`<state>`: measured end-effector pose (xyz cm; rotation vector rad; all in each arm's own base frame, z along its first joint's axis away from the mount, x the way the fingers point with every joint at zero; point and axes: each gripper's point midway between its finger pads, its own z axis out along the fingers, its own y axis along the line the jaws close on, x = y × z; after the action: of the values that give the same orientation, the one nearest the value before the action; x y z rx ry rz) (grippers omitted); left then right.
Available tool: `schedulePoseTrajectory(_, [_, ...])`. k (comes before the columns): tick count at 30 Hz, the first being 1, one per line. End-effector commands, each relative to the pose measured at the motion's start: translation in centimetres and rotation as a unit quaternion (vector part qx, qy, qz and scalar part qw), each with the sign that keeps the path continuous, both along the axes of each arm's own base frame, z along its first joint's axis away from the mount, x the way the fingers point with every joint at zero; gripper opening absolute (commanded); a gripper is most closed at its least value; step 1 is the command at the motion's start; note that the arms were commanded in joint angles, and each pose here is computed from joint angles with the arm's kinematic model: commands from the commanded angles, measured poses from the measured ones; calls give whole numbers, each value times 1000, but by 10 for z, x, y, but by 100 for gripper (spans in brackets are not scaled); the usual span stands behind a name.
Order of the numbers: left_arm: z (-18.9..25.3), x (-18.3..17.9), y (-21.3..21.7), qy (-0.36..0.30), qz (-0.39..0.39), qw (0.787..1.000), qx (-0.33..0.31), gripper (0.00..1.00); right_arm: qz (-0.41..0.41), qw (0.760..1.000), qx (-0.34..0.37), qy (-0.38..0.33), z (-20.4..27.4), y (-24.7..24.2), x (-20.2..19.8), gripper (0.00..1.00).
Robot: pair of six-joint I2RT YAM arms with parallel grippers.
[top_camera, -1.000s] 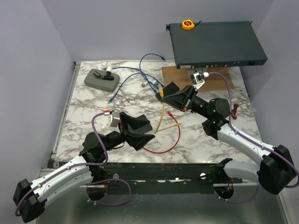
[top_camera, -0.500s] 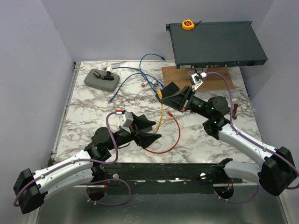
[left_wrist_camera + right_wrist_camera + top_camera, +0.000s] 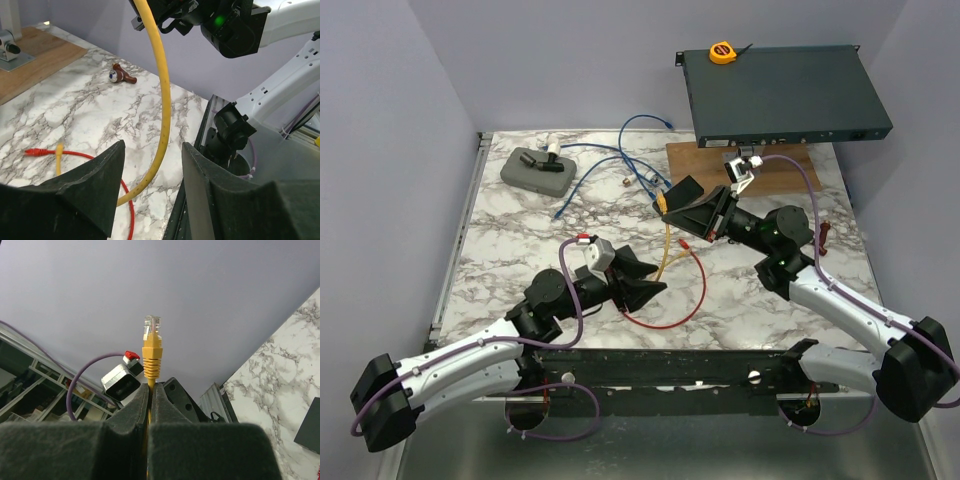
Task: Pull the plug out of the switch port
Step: Place the connector at the center of the board.
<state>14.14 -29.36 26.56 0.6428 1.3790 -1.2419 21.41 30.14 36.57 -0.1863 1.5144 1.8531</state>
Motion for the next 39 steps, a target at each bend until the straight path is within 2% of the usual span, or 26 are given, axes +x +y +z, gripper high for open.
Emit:
schedulePoseTrajectory(1, [14, -2, -6, -11, -11, 1000, -10, 43, 9, 1000, 0, -23, 11, -2, -8, 1])
schedulePoseTrajectory(4, [14, -5, -10, -9, -20, 1000, -12, 35, 7, 1000, -2, -26, 11, -3, -8, 1])
schedulePoseTrajectory(11, [13, -6, -10, -11, -21, 1000, -14, 0, 1, 999, -7, -34, 10, -5, -10, 1])
schedulePoseTrajectory(13, [15, -7, -9, -12, -22, 1000, -18, 0, -3, 999, -8, -35, 11, -7, -11, 1])
schedulePoseTrajectory(14, [17, -8, -9, -13, -23, 999, -20, 0, -4, 999, -10, -35, 11, -7, -11, 5])
schedulePoseTrajectory(15, [18, -8, -9, -13, -23, 999, -22, 0, -5, 999, -11, -36, 11, -7, -12, 17])
schedulePoseTrajectory(16, [20, -8, -7, -14, -20, 999, -25, 0, -6, 999, -13, -35, 11, -8, -12, 33])
schedulePoseTrajectory(18, [23, -5, -4, -10, -8, 1000, -26, 0, -10, 999, -22, -32, 10, -9, -12, 55])
schedulePoseTrajectory(21, [29, 5, 9, 9, 38, 999, -5, 0, -44, 997, -52, -37, 7, -16, -8, 72])
schedulePoseTrajectory(22, [38, 11, 17, 18, 65, 998, 6, 0, -65, 995, -65, -45, 7, -21, -6, 76])
schedulePoseTrajectory(23, [38, 20, 29, 36, 103, 994, 33, 0, -85, 992, -81, -45, 5, -26, -4, 86])
schedulePoseTrajectory(24, [47, 30, 44, 47, 150, 986, 50, 0, -112, 988, -95, -55, 5, -33, -1, 88])
schedulePoseTrajectory(27, [49, 56, 107, 88, 308, 936, 148, 0, -174, 972, -146, -54, -7, -53, 6, 90])
schedulePoseTrajectory(30, [62, 70, 176, 95, 437, 864, 231, 0, -215, 959, -181, -38, -25, -68, 12, 90])
schedulePoseTrajectory(33, [69, 83, 224, 110, 503, 808, 285, 0, -223, 954, -198, -22, -47, -72, 13, 90])
schedulePoseTrajectory(35, [67, 91, 257, 118, 554, 757, 326, 0, -229, 948, -219, -1, -65, -76, 14, 90])
schedulePoseTrajectory(38, [51, 107, 297, 143, 611, 668, 400, 0, -236, 943, -236, 12, -82, -80, 16, 90])
schedulePoseTrajectory(39, [44, 112, 304, 153, 619, 645, 421, 0, -236, 942, -240, 14, -88, -80, 16, 90])
